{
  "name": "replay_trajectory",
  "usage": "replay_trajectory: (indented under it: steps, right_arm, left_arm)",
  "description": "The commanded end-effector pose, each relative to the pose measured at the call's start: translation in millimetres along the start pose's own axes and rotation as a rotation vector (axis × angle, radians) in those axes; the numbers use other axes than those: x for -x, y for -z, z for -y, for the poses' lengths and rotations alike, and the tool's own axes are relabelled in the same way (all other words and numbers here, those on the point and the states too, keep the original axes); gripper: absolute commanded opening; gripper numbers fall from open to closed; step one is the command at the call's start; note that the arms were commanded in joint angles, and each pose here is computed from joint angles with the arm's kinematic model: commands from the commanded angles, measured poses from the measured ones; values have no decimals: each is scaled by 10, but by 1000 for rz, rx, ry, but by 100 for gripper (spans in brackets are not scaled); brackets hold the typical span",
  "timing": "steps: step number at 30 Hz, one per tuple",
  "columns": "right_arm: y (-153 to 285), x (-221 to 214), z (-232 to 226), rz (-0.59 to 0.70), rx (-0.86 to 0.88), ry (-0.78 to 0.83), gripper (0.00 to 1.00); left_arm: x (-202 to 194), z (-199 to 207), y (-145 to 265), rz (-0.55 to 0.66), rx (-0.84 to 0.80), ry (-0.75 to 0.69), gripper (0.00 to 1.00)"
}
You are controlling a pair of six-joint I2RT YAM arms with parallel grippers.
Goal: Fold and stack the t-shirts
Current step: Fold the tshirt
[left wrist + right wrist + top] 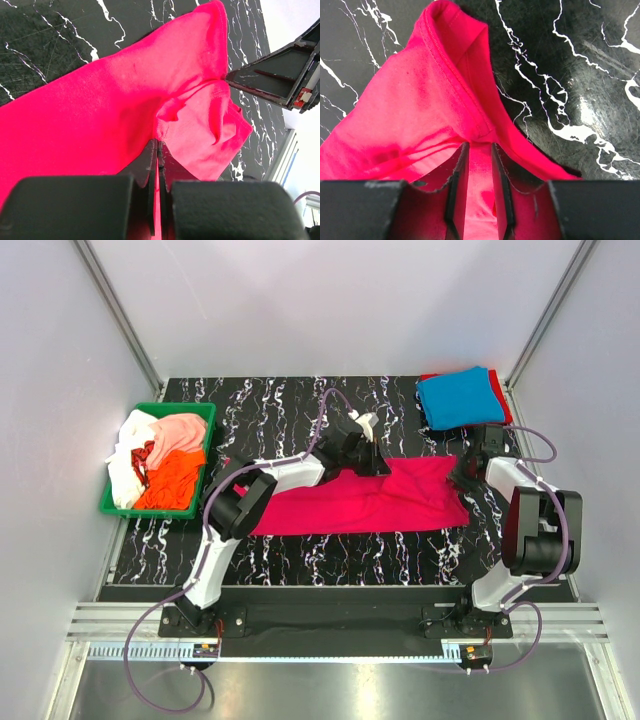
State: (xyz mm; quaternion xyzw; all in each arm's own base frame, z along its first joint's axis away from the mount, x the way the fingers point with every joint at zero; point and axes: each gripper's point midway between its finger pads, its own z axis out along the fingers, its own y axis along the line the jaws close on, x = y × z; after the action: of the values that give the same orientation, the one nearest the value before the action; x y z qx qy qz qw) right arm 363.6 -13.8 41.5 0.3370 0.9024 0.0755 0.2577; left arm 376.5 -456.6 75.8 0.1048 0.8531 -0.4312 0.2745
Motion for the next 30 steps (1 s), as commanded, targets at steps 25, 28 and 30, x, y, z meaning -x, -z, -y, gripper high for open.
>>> replay_trajectory:
  steps: [25, 28, 30]
  right_arm:
    - [27, 230, 136, 113, -67, 74, 0]
    - [22, 249, 176, 122, -88, 88, 0]
    - [33, 268, 176, 127, -91, 95, 0]
  left_arm:
    - [212, -259, 31, 45, 120, -11, 0]
    - [212, -334, 25, 42, 133, 0, 0]
    - [207, -338, 18, 37, 125, 7, 0]
